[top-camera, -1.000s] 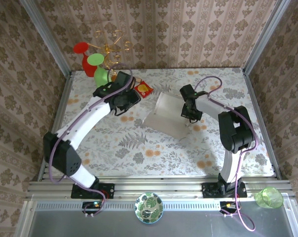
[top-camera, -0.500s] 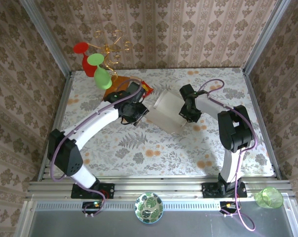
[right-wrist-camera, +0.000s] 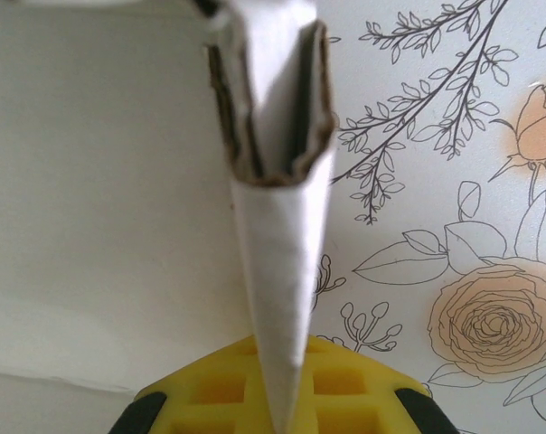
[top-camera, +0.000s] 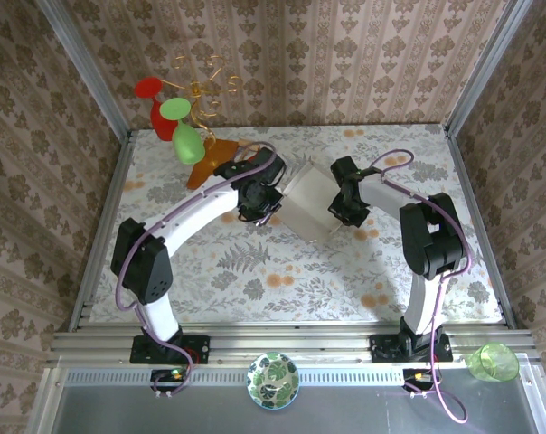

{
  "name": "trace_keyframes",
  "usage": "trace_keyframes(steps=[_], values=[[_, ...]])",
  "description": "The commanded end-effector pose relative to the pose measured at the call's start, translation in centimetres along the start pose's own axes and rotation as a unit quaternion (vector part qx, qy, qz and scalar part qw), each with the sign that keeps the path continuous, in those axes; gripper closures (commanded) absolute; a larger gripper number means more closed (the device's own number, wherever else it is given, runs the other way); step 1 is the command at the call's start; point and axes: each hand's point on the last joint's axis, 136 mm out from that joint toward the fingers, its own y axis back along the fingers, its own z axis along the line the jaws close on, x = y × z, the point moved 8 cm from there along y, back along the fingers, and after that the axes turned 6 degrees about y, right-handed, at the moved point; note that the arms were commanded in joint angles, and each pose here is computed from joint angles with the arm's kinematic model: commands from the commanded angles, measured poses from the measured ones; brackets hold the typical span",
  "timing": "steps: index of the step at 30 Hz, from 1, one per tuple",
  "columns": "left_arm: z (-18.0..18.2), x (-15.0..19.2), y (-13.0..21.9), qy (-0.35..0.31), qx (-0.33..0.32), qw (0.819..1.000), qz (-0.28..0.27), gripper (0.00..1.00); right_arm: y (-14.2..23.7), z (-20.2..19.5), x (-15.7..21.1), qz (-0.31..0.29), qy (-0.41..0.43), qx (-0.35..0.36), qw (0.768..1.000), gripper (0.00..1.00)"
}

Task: Fold the paper box

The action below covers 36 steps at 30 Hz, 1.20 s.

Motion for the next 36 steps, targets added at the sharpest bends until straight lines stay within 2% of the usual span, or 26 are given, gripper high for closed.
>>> trace_keyframes(steps=[1,6,11,13,15,16,19,21,27,32,36], values=[[0.4,0.1,0.2,0.013,-0.04,0.999,-0.008,0.86,0.0,-0.7,0.5,0.007,-0.013,0.008,1.0,1.0],[0.1,-0.4,0.7,-0.003,-0.078,0.996,-0.03,1.0,-0.1,-0.7,0.8,0.013,-0.019,0.003,1.0,1.0],[-0.5,-0.8,0.9,-0.023,-0.123,0.991,-0.049,1.0,0.3,-0.2,1.1,0.015,-0.022,-0.011,1.0,1.0],[-0.7,-1.0,1.4,-0.027,-0.123,0.99,-0.057,1.0,0.4,-0.2,1.2,0.016,-0.022,-0.011,1.0,1.0],[-0.8,-1.0,2.4,-0.024,-0.103,0.993,-0.06,0.83,0.3,-0.4,1.2,0.017,-0.023,-0.008,1.0,1.0],[-1.0,-1.1,3.1,-0.023,-0.09,0.994,-0.066,0.78,0.2,-0.4,1.2,0.017,-0.023,-0.008,1.0,1.0],[-1.1,-1.1,5.7,-0.018,-0.064,0.994,-0.091,0.68,0.1,-0.5,1.3,0.017,-0.023,-0.007,1.0,1.0],[-1.1,-1.1,6.4,-0.009,-0.054,0.995,-0.087,0.63,-0.1,-0.5,1.3,0.018,-0.023,-0.007,1.0,1.0],[-1.2,-0.7,4.2,0.026,-0.059,0.997,-0.039,0.6,-0.4,-0.4,1.5,0.021,-0.026,-0.01,0.999,1.0],[-2.5,-0.8,2.4,0.037,-0.033,0.998,-0.026,0.51,-0.5,-0.6,1.7,0.024,-0.029,-0.012,0.999,1.0],[-2.8,-0.5,1.0,0.039,-0.043,0.998,-0.018,0.54,-0.6,-0.6,1.7,0.024,-0.03,-0.015,0.999,1.0]])
